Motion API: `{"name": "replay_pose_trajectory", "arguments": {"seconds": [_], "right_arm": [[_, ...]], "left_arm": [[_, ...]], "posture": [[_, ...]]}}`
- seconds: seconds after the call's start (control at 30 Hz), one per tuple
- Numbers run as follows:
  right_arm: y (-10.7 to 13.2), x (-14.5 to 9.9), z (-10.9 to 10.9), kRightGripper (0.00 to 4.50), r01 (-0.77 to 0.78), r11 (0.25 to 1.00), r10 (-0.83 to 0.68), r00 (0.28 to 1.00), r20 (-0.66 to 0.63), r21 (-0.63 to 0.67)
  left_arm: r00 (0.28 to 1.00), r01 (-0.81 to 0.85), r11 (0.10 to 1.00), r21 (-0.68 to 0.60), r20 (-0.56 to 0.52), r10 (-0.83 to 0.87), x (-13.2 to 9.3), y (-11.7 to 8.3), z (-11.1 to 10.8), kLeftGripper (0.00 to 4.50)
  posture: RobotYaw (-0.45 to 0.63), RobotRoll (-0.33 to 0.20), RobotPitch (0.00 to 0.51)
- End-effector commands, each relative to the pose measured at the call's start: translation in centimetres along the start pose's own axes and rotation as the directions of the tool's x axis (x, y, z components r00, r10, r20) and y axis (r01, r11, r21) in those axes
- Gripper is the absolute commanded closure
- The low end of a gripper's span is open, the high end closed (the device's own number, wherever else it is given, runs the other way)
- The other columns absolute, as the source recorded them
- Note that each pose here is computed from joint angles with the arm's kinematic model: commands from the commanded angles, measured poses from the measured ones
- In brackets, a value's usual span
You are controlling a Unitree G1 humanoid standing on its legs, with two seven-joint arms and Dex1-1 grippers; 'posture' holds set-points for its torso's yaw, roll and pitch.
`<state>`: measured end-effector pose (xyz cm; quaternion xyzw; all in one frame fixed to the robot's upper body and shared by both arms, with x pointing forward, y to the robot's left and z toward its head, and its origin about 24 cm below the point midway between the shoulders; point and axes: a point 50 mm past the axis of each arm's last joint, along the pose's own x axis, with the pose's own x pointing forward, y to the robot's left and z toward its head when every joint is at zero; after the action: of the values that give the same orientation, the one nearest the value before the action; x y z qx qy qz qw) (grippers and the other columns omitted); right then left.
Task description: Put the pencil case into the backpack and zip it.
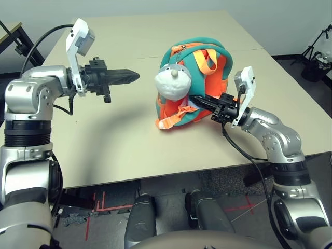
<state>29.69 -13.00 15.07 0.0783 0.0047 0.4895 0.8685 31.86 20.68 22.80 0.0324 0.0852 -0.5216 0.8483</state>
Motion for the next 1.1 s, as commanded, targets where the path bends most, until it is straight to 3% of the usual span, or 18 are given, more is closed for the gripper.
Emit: {"name": "replay_pose_trajectory", "arguments": {"seconds": [0.03,0.33,0.77,1.1], "right_arm": [[0.3,0.5,-0.1,4.5,-0.028,1.0,0.028,1.0,-0.009,-0.004],[0.4,0.4,-0.1,4.5,-0.017,1.0,0.017,1.0,-0.001,-0.001],[0.5,0.4,0.0,4.5,-0.01,1.0,0.01,1.0,0.006,0.001],[0.5,0.4,0.0,4.5,-0.007,1.0,0.007,1.0,0.007,0.001]], "left_arm": [[0.999,-0.021,1.0,-0.023,0.023,0.021,1.1,0.3,-0.8,4.47],[0.998,-0.017,0.998,-0.053,0.053,0.019,3.8,0.9,-1.6,4.47],[1.0,0.0,1.0,0.017,-0.021,0.001,8.5,1.0,-2.9,4.47],[0.999,-0.048,0.997,0.059,0.017,0.047,9.7,1.2,-2.8,4.47]], "posture": [[-0.07,0.0,0.05],[-0.09,0.0,0.062],[-0.1,0.0,0.066],[-0.1,0.0,0.067]]}}
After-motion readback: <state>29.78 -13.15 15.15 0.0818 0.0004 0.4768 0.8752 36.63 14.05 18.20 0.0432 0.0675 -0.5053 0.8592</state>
